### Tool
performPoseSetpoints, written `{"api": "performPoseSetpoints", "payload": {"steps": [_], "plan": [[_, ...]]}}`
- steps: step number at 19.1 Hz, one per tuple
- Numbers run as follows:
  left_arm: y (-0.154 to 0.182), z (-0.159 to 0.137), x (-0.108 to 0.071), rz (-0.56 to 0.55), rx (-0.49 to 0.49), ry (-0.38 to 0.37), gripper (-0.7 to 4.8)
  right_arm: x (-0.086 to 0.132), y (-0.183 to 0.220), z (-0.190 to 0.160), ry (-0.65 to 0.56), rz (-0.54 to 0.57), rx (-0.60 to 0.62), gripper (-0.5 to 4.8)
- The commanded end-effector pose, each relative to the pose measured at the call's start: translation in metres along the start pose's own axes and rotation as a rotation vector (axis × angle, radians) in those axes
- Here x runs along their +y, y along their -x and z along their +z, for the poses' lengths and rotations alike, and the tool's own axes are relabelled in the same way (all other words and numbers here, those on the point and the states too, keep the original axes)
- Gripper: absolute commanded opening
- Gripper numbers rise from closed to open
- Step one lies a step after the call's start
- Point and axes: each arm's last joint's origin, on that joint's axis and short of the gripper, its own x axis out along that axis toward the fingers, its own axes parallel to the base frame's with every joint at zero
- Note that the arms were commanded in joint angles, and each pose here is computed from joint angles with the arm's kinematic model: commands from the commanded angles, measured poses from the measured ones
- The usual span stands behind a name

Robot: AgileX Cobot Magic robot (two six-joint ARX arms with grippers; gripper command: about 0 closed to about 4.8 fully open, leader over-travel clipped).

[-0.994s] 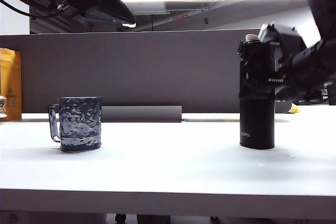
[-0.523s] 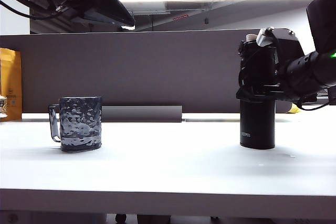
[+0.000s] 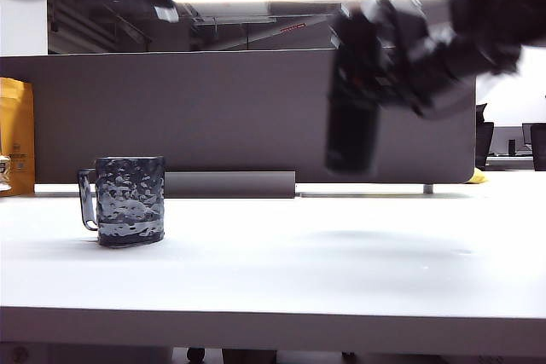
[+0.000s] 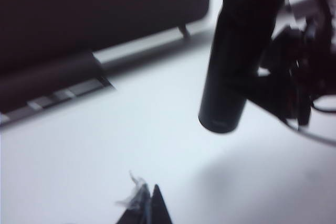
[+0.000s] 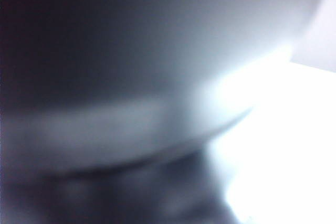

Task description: Pick up the black thermos, pour some water into the cup, then place the black thermos back on the table.

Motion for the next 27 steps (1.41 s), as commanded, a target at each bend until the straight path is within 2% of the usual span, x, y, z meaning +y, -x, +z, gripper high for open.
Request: {"api": "performPoseSetpoints", "payload": {"steps": [1,3,4,8,9,10,11,16,22,27], "plan": [[0.013,0.020,0.034,0.128,0.105,-0.054,-0.06,0.025,-0.032,0.062,0.282,0.074,-0.090,2.06],[0.015,0.019,0.050,0.164,0.153,-0.039,-0.06,0.047,-0.058,0.079,0.407,0.094,-0.139,2.06],[0.012,0.013,0.055,0.136,0.191,-0.020,-0.06,0.057,-0.071,0.080,0.479,0.089,-0.150,2.06],[-0.022,-0.032,0.057,0.065,0.468,0.051,-0.06,0.089,-0.120,0.048,0.750,0.165,-0.116,2.06],[-0.025,-0.038,0.057,0.099,0.516,0.096,-0.06,0.094,-0.125,0.037,0.857,0.178,-0.108,2.07],[-0.024,-0.042,0.058,0.174,0.555,0.150,-0.06,0.097,-0.128,0.030,0.908,0.187,-0.102,2.06],[-0.021,-0.043,0.058,0.222,0.574,0.209,-0.06,0.097,-0.130,0.025,0.934,0.192,-0.094,2.06],[-0.017,-0.049,0.055,0.214,0.652,0.237,-0.06,0.097,-0.138,0.014,1.092,0.143,-0.175,2.06],[-0.026,-0.040,0.046,0.187,0.563,0.199,-0.06,0.098,-0.158,-0.013,1.226,0.136,-0.197,2.07],[-0.021,-0.047,0.045,0.199,0.650,0.198,-0.06,0.099,-0.161,-0.010,1.382,0.101,-0.241,2.06]]}}
